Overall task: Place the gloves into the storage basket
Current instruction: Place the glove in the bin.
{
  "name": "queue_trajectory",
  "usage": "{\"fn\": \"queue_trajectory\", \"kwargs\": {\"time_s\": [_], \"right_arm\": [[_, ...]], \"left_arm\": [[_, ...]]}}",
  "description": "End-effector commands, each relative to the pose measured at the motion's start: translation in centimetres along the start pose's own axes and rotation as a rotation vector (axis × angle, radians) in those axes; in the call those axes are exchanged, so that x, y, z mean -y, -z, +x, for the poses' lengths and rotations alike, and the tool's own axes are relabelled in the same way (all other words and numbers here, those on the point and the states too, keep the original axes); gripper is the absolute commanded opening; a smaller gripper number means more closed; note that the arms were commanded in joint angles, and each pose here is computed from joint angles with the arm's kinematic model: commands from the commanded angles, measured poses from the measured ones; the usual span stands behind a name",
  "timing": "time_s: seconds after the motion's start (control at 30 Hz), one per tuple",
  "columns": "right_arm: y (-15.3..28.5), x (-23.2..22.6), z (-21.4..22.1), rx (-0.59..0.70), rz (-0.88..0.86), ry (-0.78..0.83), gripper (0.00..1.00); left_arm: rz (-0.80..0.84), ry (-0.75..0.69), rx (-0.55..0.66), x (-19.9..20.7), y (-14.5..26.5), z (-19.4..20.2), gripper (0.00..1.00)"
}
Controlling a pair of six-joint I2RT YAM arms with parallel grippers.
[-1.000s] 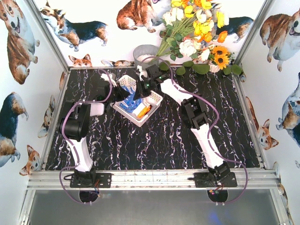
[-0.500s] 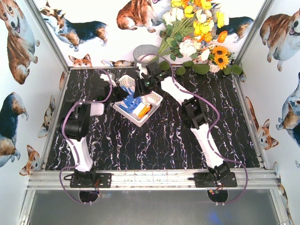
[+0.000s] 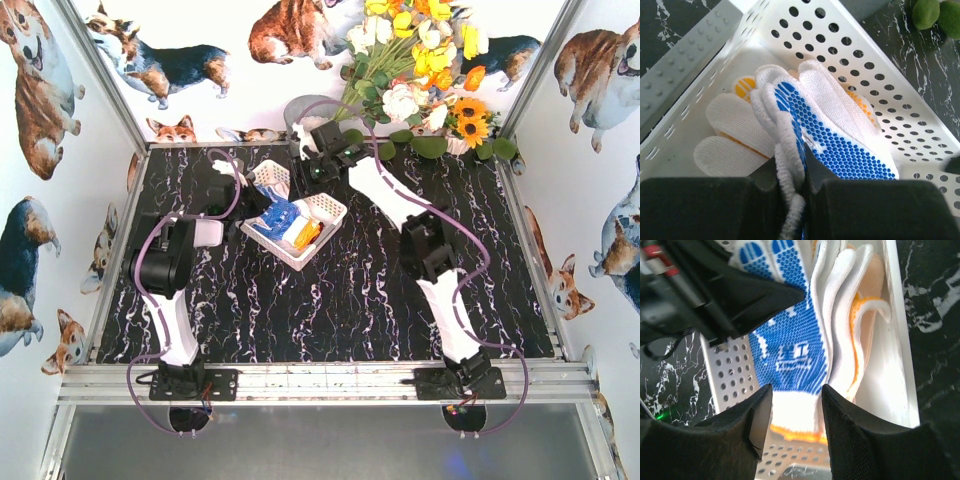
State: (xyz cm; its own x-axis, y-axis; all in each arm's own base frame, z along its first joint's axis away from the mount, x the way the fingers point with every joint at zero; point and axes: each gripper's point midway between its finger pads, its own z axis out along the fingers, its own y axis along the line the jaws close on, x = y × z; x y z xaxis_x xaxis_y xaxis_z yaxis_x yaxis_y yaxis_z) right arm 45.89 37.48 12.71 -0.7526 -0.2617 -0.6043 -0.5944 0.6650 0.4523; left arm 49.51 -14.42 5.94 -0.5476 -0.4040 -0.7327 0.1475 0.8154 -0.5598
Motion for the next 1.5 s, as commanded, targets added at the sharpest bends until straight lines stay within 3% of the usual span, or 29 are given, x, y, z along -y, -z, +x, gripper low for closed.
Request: {"fn": "queue_trajectory", "kwargs": {"time_s": [0.0,0.27,0.8,1.27,1.47], "right_arm": [[4.9,-2.7,-2.0,0.077,0.143,0.078,0.47],[5.0,-1.4,2.2,-0.039,0.298,0.057,0.47],[1.9,0.2,5.8,-0.15,0.316,0.011,0.45],[0.2,0.5,7.4,-0.194,0.294,-0.033,0.33],[-0.6,0.4,8.3,-0.22,0.27,-0.063,0.37]], "left_arm": [[-0.032,0.031,0.037,-1.3,-0.8,-0.5,0.0],[-0.013,0.041,0.041,-1.1,-1.0,-0.4,0.0],[0.009,0.043,0.039,-0.7,-1.2,-0.5,0.0],[0.018,0.043,0.034,-0.5,-1.2,-0.4,0.0],[0.025,0.043,0.039,-0.4,-1.2,-0.6,0.0]]}}
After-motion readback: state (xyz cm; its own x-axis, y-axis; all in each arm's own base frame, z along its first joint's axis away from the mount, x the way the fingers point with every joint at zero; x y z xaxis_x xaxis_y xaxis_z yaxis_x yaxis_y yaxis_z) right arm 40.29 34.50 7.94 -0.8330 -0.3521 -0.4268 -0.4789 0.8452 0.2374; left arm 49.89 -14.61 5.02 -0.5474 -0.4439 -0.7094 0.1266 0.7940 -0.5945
